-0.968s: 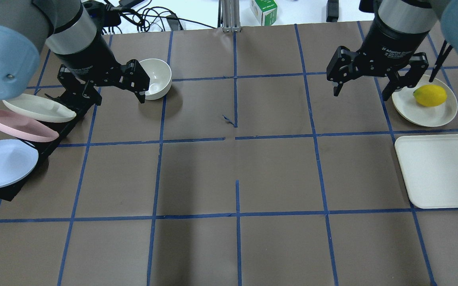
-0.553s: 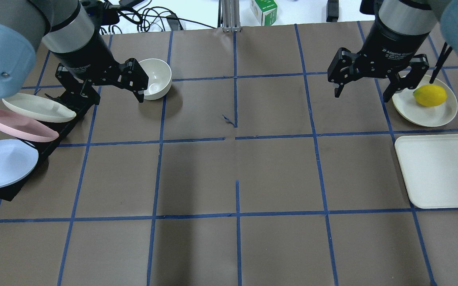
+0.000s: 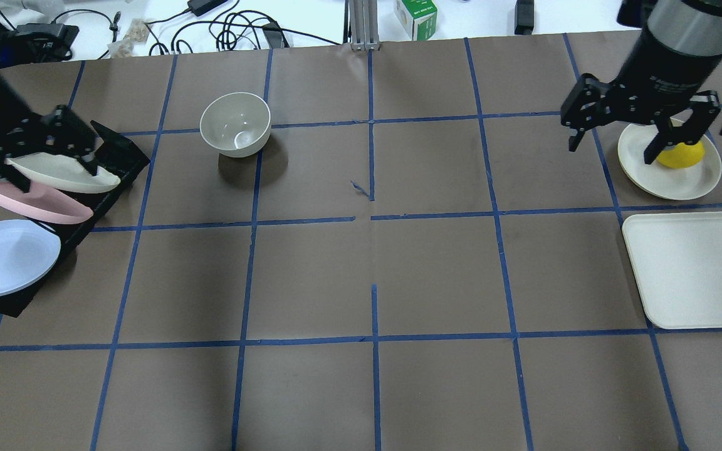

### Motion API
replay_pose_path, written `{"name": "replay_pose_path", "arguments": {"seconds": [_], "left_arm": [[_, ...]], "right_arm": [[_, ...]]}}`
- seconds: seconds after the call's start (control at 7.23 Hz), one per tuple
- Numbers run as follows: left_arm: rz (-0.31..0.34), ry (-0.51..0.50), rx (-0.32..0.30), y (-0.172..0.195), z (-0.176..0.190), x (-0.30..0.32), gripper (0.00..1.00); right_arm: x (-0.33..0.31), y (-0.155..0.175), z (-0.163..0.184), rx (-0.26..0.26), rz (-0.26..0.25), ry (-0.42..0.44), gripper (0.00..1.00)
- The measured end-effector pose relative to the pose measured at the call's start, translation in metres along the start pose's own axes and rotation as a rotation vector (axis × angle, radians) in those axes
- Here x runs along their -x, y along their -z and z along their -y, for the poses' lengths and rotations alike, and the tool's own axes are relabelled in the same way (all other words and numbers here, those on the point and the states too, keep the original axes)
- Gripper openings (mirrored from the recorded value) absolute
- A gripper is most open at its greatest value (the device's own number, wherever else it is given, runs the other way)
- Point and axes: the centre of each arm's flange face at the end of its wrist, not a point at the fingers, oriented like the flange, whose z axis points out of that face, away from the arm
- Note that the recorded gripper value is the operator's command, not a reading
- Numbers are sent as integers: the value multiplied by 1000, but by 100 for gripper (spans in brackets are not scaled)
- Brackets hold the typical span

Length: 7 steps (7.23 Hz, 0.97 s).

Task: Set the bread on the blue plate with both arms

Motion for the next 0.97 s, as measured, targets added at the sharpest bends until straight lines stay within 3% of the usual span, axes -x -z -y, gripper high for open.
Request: {"name": "replay_pose_path", "arguments": {"seconds": [0.41,0.97], "left_arm": [[38,327,36,-34,15,185,100],[59,469,14,-139,40,254,98]], "right_arm": [[-126,-30,51,13,29,115,100],[-259,-106,107,-16,-9,206,100]]}}
